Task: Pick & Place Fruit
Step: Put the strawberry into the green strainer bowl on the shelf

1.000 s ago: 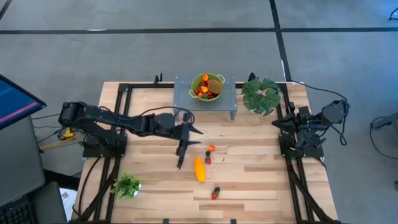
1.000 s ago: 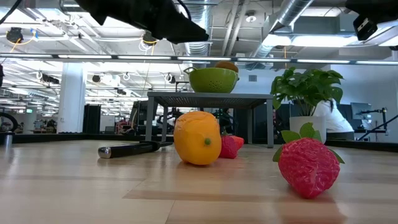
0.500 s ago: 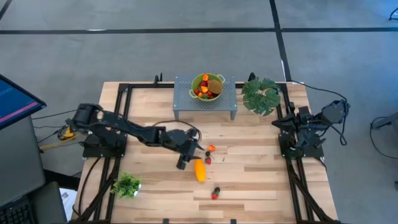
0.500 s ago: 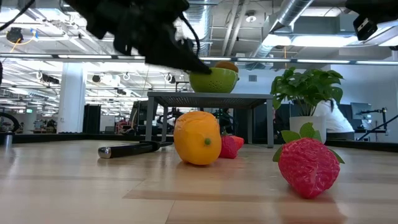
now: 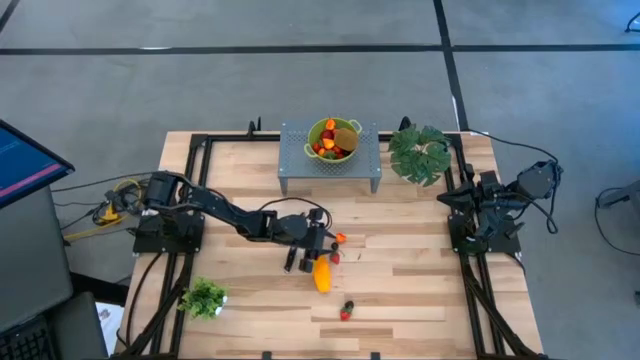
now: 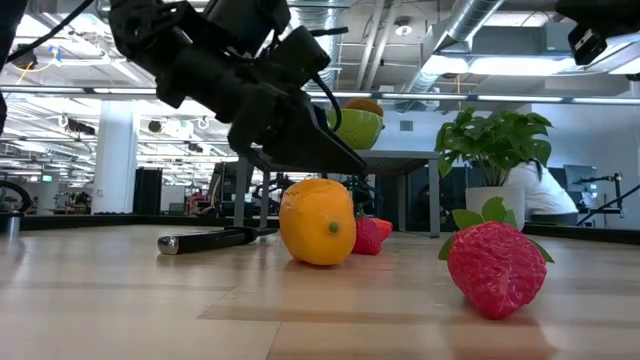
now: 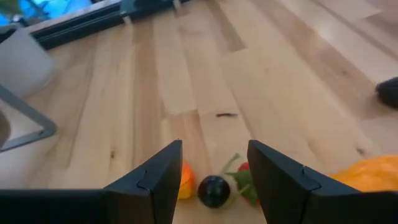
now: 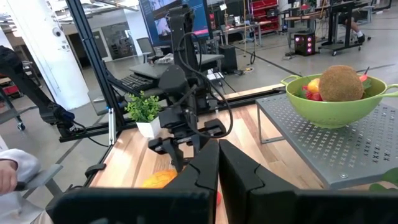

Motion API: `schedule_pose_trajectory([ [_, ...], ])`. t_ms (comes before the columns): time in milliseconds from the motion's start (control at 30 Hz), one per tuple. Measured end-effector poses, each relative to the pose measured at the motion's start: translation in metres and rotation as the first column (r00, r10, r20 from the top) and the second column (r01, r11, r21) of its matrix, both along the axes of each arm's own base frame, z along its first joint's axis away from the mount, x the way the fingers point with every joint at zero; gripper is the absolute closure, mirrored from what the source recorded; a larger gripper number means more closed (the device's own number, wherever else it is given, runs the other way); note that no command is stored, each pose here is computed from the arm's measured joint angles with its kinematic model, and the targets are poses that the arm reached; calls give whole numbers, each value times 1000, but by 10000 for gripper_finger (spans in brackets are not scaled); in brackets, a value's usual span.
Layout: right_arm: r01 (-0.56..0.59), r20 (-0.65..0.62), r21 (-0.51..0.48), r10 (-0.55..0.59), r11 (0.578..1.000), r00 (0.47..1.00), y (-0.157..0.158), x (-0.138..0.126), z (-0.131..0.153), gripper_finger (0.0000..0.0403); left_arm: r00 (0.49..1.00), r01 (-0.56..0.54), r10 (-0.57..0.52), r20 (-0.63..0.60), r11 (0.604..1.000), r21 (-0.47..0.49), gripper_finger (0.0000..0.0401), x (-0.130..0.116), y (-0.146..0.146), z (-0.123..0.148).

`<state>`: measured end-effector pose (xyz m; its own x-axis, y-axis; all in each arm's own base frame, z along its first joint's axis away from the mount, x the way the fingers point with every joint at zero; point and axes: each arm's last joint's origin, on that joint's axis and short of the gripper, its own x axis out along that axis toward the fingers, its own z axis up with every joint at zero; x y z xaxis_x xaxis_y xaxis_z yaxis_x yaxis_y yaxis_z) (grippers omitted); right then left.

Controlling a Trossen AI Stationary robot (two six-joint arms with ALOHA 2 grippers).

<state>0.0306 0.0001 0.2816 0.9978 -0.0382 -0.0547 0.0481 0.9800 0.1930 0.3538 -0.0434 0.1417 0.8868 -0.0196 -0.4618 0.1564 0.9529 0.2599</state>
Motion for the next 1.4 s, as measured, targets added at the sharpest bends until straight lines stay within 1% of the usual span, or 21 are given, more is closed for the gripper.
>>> schedule_pose_trajectory([
  [200,0,0,0,0,1000,1000,0,0,0,397,999,-48,48,7,997,-55,223,1,2,1],
  [267,0,0,0,0,1000,1000,0,0,0,397,999,-49,49,-5,997,-54,223,0,2,0],
  [467,-1,0,0,1,1000,1000,0,0,0,397,996,-54,51,-68,998,-43,223,0,1,-15],
  [600,0,0,0,0,1000,1000,0,0,0,397,991,-34,29,-134,999,-38,223,-2,-4,-30],
  [733,0,0,0,0,1000,1000,0,0,0,397,986,11,-23,-167,997,-71,223,-4,-16,-36],
  [833,0,0,0,0,1000,1000,0,0,0,397,986,28,-35,-163,999,-43,223,-5,-21,-36],
  [967,0,0,0,0,1000,1000,0,0,0,397,989,-21,23,-146,1000,16,223,-4,-16,-33],
  [1200,0,0,0,0,1000,1000,0,0,0,397,987,-48,50,-151,999,22,220,-3,-7,-33],
  [1400,0,0,0,0,1000,1000,0,0,0,397,985,-48,51,-163,999,23,201,-3,-7,-39],
])
